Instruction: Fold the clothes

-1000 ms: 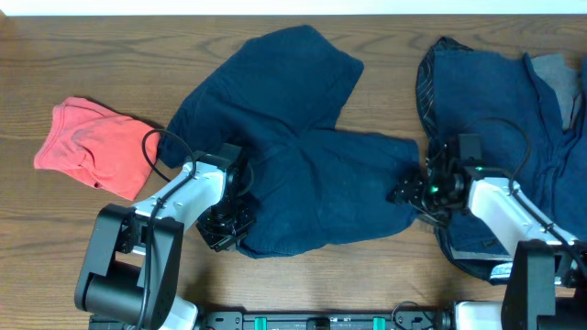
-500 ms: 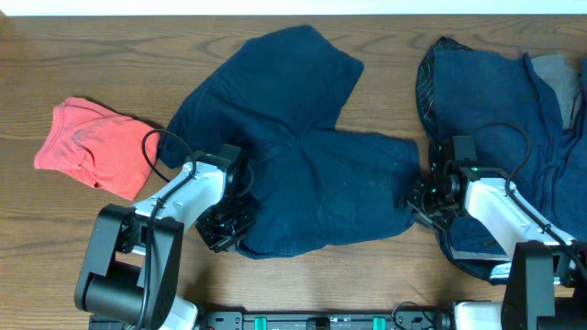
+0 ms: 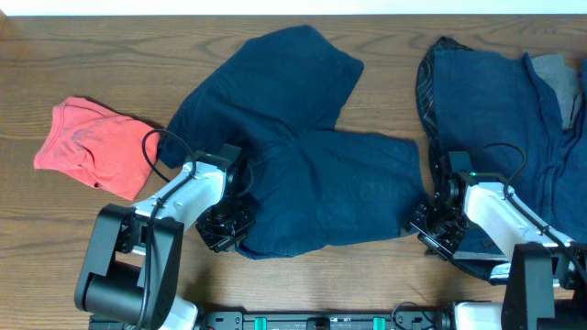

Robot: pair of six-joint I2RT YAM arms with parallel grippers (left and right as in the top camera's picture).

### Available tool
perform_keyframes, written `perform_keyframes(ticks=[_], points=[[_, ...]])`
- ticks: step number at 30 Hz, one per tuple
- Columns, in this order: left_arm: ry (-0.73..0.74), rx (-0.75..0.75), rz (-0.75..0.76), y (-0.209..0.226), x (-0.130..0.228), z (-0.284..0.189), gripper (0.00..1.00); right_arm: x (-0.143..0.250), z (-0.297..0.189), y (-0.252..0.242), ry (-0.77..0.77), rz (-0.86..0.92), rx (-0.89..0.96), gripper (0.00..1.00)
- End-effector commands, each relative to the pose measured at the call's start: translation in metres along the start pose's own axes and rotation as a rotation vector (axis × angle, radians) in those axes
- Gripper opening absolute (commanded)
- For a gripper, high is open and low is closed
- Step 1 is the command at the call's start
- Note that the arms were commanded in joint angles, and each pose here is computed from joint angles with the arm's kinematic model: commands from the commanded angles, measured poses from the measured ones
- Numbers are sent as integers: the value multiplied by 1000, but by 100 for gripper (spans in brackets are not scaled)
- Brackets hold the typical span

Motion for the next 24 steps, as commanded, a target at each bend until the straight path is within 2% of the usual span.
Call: perform_keyframes(ticks=[1,9,13,14,16,17,19,22,24], points=[[-3,-23,6,3,0,2,6,-20,12,-1,-135,-13,33,63],[-6,-21,7,3,0,2,6,-24,13,16,-171,-33,-35,60],[-5,-22,7,3,0,2,6,-21,15,14,-164,-36,-23,55],[-5,-22,7,3,0,2,6,-20,15,12,-163,-36,-20,52],[-5,-22,7,3,0,2,6,-20,18,9,-167,-23,-6,40],[-5,-21,7,3,0,2,6,-21,19,5,-173,-13,6,29],[-5,-22,7,3,0,2,6,-21,22,2,-182,-8,16,14],[-5,-22,11,3,0,2,6,-22,24,1,-192,-9,14,2],[-1,-24,10,4,0,2,6,-24,23,4,-202,-18,1,1]])
Point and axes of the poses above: each gripper's point midway between its finger pads, its own z axis out along the fingers, its own y axis along the line the jaws close on, x = y × z, the point moved 4 cm from there along -z, back along the fingers, and after that the axes turned 13 degrees about z, right-handed, at the moved point
